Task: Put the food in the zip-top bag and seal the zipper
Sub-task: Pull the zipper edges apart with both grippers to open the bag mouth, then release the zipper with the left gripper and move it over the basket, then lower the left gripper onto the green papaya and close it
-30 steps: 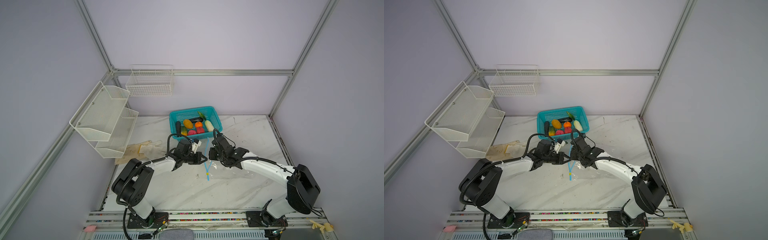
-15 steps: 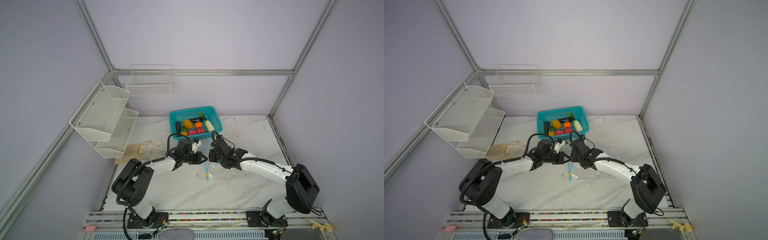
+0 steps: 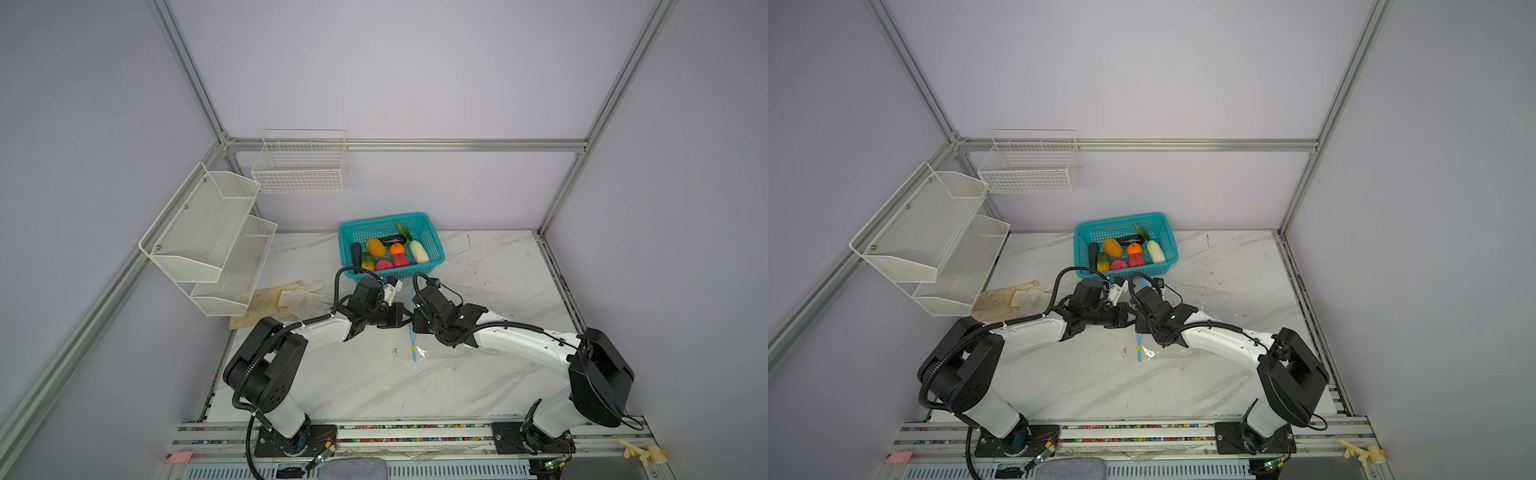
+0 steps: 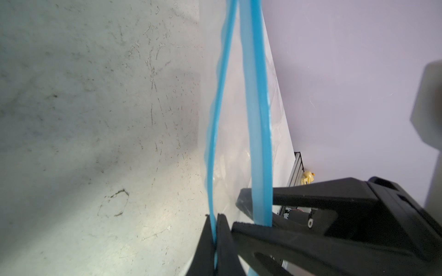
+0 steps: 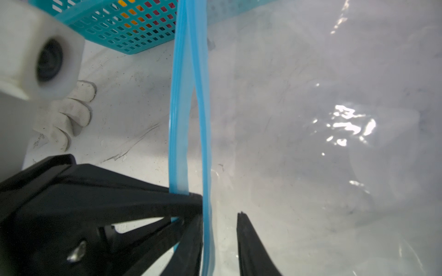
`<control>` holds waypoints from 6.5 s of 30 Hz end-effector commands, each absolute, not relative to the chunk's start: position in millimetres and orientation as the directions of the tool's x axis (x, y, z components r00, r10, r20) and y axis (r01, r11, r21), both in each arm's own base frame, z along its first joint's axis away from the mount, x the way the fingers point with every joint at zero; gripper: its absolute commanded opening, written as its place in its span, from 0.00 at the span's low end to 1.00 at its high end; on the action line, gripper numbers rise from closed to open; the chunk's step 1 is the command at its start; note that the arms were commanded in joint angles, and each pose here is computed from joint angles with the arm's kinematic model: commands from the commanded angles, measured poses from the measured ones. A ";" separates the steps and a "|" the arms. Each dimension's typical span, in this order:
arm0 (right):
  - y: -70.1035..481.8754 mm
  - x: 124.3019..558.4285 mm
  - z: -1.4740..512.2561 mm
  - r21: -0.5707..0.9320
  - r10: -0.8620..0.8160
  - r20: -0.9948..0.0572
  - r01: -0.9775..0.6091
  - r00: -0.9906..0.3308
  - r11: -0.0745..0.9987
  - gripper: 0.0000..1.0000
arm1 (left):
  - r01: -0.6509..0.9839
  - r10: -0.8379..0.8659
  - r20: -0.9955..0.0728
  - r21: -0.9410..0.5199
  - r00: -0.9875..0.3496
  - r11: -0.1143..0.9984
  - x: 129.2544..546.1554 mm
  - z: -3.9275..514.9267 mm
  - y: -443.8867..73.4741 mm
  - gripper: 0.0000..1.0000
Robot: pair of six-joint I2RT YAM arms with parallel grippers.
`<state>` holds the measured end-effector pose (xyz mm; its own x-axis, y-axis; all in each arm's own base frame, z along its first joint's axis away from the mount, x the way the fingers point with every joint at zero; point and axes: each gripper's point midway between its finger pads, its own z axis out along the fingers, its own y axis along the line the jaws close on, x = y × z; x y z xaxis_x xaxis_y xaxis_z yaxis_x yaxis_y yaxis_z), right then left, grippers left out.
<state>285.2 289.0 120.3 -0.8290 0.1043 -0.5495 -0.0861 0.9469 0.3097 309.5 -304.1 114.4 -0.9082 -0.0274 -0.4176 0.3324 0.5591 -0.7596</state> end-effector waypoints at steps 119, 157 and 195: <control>278.4 298.2 138.0 0.256 0.086 -0.583 -0.082 -0.808 0.963 0.00 | 0.238 -0.076 -0.701 -0.340 -0.709 0.910 523.8 209.3 -204.1 0.67; 284.0 310.0 129.6 0.266 0.064 -0.572 -0.111 -0.818 0.958 0.00 | 0.061 -0.008 -0.563 -0.104 -0.826 0.993 560.7 120.3 -153.2 0.60; 285.7 311.3 138.5 0.282 0.076 -0.581 -0.113 -0.810 0.953 0.00 | 0.070 -0.016 -0.513 -0.149 -0.858 0.986 568.3 84.9 -160.4 0.62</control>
